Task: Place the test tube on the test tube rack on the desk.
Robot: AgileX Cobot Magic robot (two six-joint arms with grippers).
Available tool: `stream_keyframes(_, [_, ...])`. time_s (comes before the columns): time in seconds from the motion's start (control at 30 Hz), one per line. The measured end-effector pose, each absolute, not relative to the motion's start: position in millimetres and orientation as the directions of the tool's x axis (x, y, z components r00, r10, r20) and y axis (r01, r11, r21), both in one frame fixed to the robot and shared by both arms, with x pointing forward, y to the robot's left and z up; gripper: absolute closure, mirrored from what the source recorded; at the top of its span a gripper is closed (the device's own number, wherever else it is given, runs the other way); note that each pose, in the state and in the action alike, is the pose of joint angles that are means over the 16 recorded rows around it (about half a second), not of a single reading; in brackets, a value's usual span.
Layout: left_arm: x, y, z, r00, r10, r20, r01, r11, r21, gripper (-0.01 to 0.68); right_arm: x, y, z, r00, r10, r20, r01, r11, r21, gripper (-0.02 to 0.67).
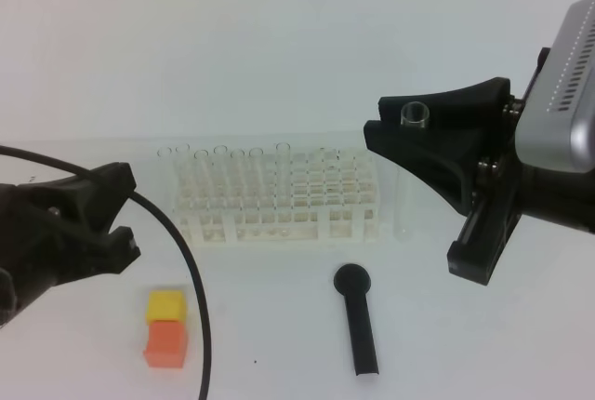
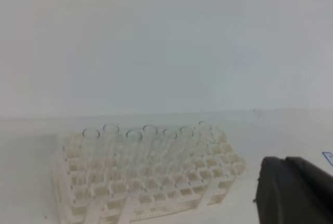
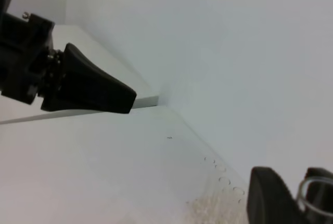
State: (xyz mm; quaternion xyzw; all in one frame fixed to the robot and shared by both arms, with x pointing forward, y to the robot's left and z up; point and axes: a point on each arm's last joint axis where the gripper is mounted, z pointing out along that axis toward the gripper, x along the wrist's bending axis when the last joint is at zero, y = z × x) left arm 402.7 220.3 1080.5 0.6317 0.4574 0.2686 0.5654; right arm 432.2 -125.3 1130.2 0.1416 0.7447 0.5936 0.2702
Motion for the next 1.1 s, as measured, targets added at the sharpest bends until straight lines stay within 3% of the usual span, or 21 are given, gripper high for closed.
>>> stream_keyframes(0.77, [399.7, 221.1, 1075.8, 0.442, 0.880, -0.176, 0.281, 0.050, 0.958, 0.674, 431.6, -124.8, 1130.2, -0.817, 0.522, -0.244, -0.121, 0.258, 0.959, 0.530])
stream_keyframes(1.1, [367.3, 232.9, 1060.8, 0.477, 0.869, -0.133, 0.229, 0.024, 0.973, 0.674, 431.4, -124.7, 1129.9, -0.818, 0.521, -0.243, -0.121, 0.258, 0.959, 0.530])
